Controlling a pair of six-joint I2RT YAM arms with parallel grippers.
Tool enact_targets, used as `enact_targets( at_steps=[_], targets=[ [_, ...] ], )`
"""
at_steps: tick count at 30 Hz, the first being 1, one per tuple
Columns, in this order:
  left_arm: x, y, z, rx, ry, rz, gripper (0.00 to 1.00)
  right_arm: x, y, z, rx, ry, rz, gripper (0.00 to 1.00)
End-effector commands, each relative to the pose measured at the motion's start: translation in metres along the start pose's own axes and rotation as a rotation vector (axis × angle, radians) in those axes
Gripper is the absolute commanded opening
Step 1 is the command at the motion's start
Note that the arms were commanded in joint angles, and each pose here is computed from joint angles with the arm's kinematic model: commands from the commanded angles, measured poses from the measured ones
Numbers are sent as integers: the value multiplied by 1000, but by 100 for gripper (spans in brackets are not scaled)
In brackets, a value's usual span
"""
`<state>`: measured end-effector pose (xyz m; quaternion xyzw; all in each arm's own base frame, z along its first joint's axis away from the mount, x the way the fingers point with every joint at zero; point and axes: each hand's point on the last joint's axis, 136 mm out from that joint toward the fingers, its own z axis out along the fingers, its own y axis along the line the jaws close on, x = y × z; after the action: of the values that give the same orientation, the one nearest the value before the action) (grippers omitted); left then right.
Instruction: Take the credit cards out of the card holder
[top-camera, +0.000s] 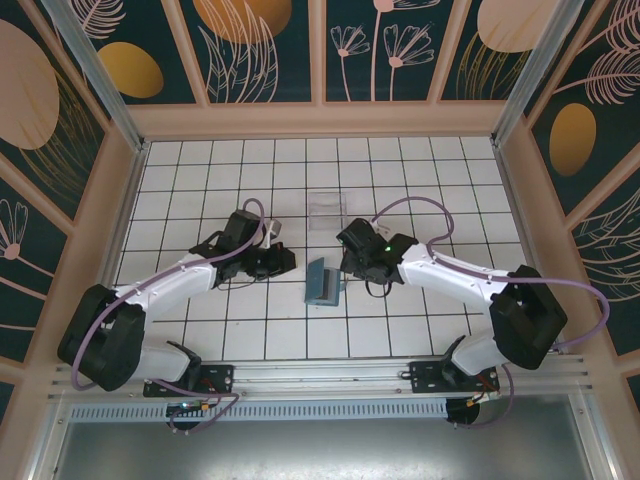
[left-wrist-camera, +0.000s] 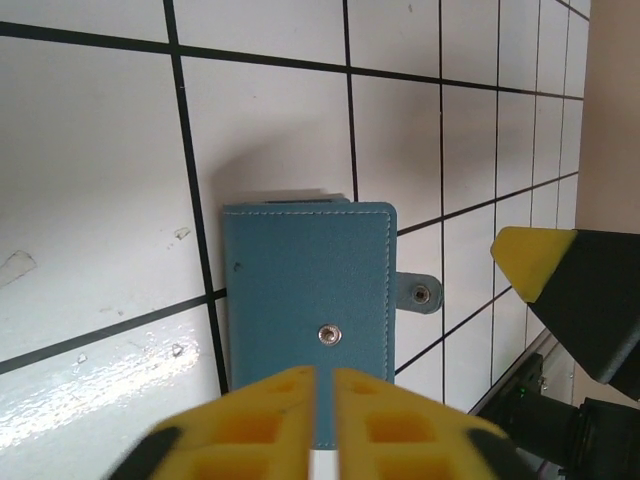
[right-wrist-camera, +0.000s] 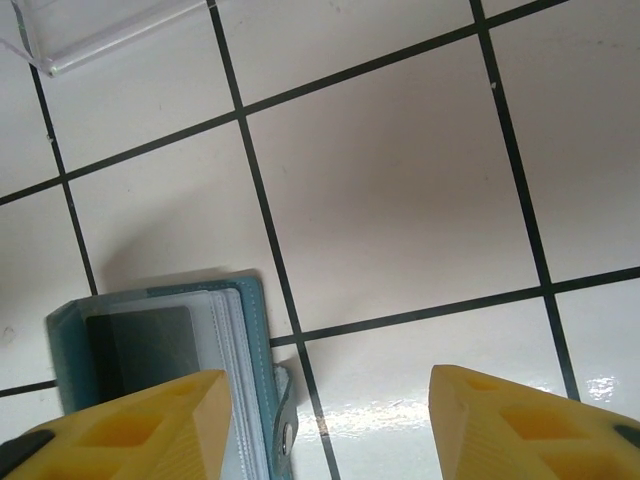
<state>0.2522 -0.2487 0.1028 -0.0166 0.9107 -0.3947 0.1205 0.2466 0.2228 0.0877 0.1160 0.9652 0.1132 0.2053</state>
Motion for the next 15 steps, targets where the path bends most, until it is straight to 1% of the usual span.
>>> enact_targets(
  at_steps=[1,4,5,7,8,9,12,13,14,15],
  targets=[
    [-5,-12,2,-16,-3,17,28,7,2,10,-29,40,-23,56],
    [-4,-17,9,-76,7,55,41,17,8,17,-81,77,-25,56],
    [-3,-16,11,-92,10,61,43,20,11,19,-107,91,-23,56],
    [-4,-15,16,-129,8,70,46,26,12,24,-138,115,-13,55],
    [-3,-15,18,-142,11,78,48,26,10,26,-139,113,-8,53],
    [-2,-15,21,-160,17,86,49,32,9,28,-150,142,-4,51],
    [5,-15,30,-222,44,128,52,34,-2,33,-119,145,6,40],
    [8,-15,34,-241,56,144,52,35,-4,33,-116,141,6,38],
    [13,-10,37,-263,72,152,53,35,-4,33,-126,136,4,37],
    [11,-15,39,-265,70,164,53,36,-3,35,-144,140,5,37]
  ],
)
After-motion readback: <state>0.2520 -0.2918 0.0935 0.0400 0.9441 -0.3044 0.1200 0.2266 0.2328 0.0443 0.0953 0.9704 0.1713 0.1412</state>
